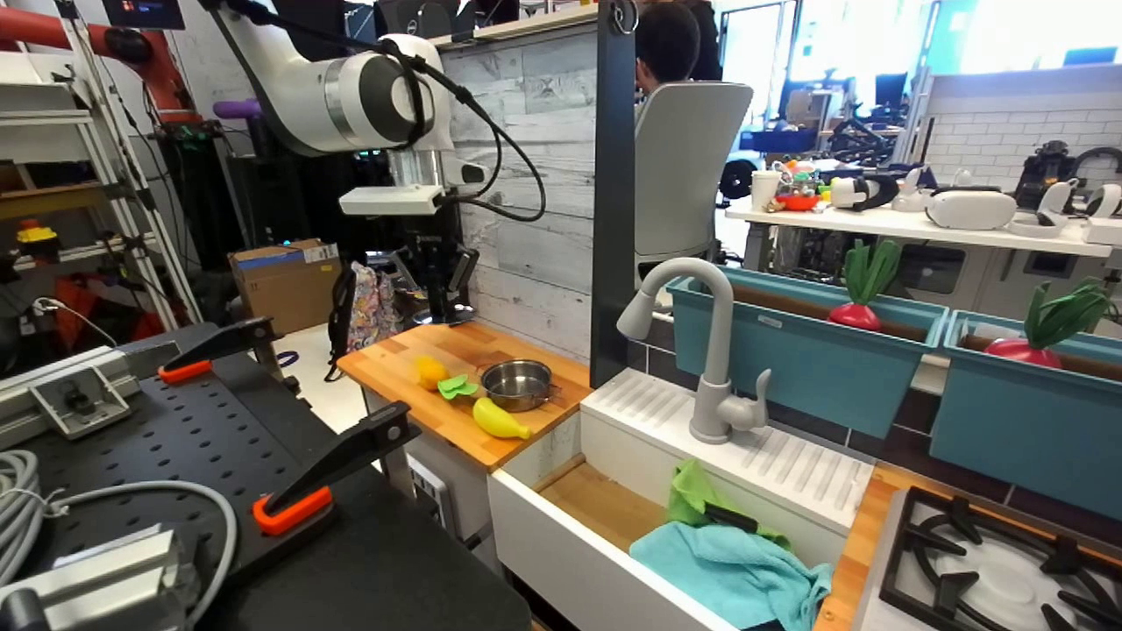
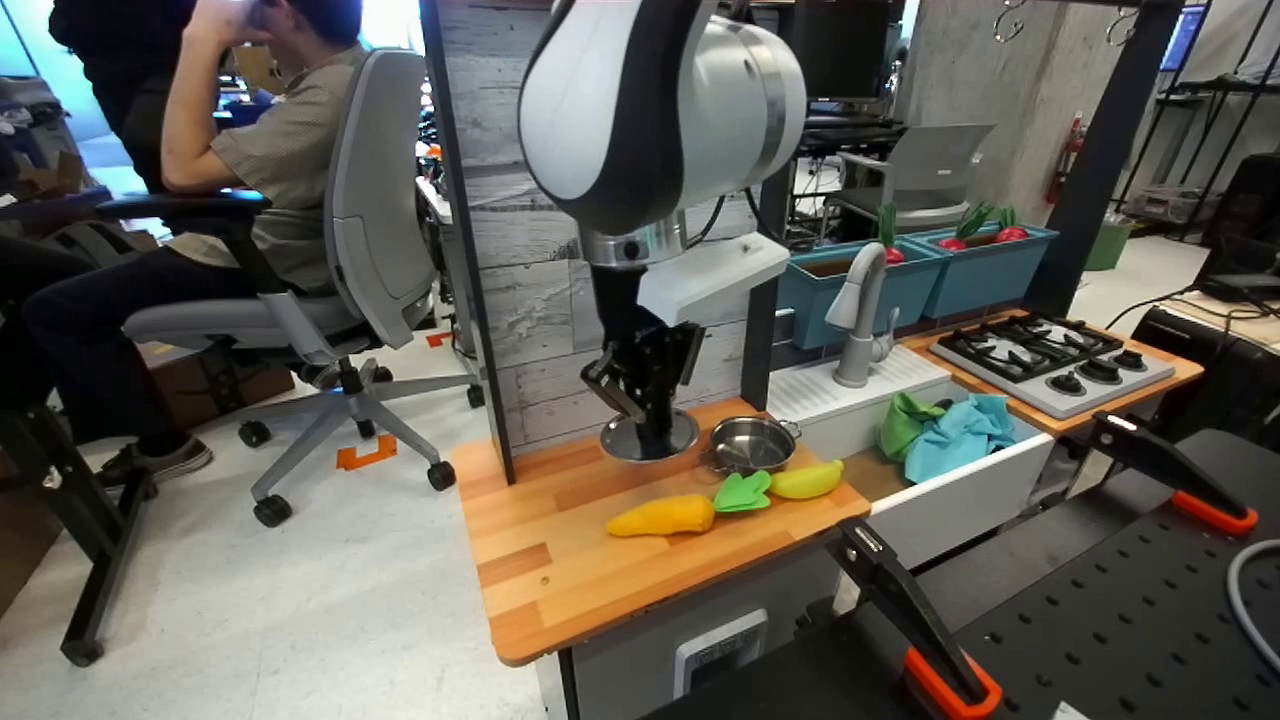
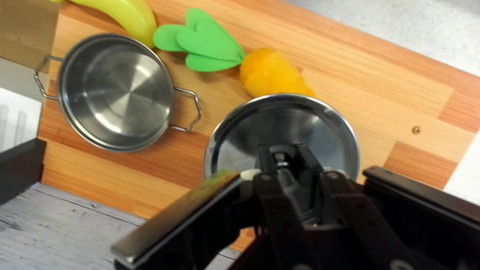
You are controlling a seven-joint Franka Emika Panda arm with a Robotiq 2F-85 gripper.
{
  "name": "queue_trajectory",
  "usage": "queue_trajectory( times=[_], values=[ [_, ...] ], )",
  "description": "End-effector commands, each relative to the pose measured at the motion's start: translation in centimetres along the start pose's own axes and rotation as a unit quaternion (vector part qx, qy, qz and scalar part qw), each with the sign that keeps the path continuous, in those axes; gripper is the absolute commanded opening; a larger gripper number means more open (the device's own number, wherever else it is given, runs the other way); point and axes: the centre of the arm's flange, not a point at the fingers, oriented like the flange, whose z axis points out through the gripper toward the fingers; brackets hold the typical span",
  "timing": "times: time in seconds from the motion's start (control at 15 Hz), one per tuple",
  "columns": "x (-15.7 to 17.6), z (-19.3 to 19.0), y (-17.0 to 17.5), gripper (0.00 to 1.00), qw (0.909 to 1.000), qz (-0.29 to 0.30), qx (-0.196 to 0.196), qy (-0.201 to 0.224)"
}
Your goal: Put the lid on the pot
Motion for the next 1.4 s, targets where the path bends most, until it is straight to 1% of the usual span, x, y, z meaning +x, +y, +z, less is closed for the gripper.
queue_trajectory(
  times=[0.0, 0.13, 0.27, 0.53, 0.73, 0.93, 1.13, 1.33],
  values=[
    [-3.1, -0.5, 4.6, 0.05, 0.9996, 0.017, -0.005, -0.02],
    [-3.3, 0.6, 7.5, 0.05, 0.999, 0.031, -0.008, -0.03],
    [-3.4, 1.6, 9.9, 0.05, 0.9986, 0.041, -0.014, -0.029],
    [-3.5, 3.5, 12.9, 0.05, 0.9971, 0.065, -0.019, -0.034],
    [-3.9, 5.3, 14.0, 0.05, 0.9968, 0.07, -0.014, -0.037],
    [-3.5, 7.0, 14.6, 0.05, 0.9968, 0.067, -0.014, -0.041],
    [-3.0, 7.6, 14.4, 0.05, 0.9971, 0.065, -0.017, -0.036],
    [-2.7, 7.0, 13.7, 0.05, 0.9973, 0.066, -0.025, -0.019]
  ],
)
